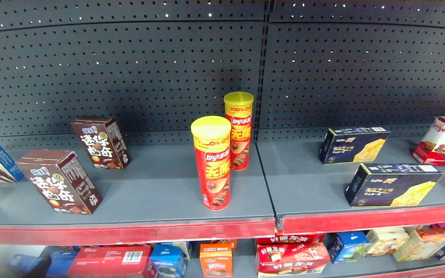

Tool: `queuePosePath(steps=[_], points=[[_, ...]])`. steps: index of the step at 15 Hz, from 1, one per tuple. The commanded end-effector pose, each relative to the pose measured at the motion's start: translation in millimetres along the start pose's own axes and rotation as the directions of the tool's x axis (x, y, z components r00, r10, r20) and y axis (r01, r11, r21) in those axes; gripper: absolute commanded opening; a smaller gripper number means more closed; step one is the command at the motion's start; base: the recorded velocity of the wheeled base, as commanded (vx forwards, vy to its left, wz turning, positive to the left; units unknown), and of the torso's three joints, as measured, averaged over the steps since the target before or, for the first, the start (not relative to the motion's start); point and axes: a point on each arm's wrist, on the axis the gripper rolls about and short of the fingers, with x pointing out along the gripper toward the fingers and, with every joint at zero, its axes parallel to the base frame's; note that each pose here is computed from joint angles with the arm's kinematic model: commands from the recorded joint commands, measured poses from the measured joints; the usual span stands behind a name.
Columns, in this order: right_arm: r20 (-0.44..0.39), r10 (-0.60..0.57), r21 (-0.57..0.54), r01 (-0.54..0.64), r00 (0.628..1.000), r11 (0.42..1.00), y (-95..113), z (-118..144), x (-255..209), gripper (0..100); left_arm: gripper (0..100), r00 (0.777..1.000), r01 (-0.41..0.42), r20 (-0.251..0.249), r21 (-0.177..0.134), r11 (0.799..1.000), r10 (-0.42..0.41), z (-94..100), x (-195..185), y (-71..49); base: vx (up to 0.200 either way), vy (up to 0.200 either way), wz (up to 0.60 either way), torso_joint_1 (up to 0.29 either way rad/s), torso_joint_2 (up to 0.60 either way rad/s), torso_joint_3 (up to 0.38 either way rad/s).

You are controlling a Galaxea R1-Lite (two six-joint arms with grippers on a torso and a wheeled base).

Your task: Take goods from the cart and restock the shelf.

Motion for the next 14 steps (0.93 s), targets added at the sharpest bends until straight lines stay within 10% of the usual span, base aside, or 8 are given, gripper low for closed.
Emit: queuePosePath(steps=[1, 3, 10, 14], points=[[0.005, 0.259, 0.024, -0.259, 0.966, 0.966, 5.6, -20.5, -7.6, 100, 100, 1.000, 0.016, 0.007, 0.001, 1.000, -0.016, 0.3, -1.1, -0.1, 0.000, 0.000, 0.00, 0.000, 0.00, 0.000], [0.013, 0.525, 0.067, -0.525, 0.851, 0.849, 12.3, -23.7, -9.8, 100, 100, 0.998, 0.063, 0.001, 0.033, 0.997, -0.063, 0.3, -1.1, -1.2, 0.000, 0.000, 0.00, 0.000, 0.00, 0.000], [-0.021, 0.461, 0.114, -0.456, 0.887, 0.882, 11.1, -26.4, -9.2, 100, 100, 0.997, 0.075, 0.013, 0.064, 0.995, -0.076, 0.5, -3.1, -1.2, 0.000, 0.000, 0.00, 0.000, 0.00, 0.000], [-0.021, 0.460, 0.114, -0.455, 0.888, 0.883, 11.0, -26.4, -9.1, 100, 100, 0.946, 0.313, -0.134, 0.154, 0.937, -0.294, -23.9, -21.5, 0.2, 0.000, 0.000, 0.00, 0.000, 0.00, 0.000]])
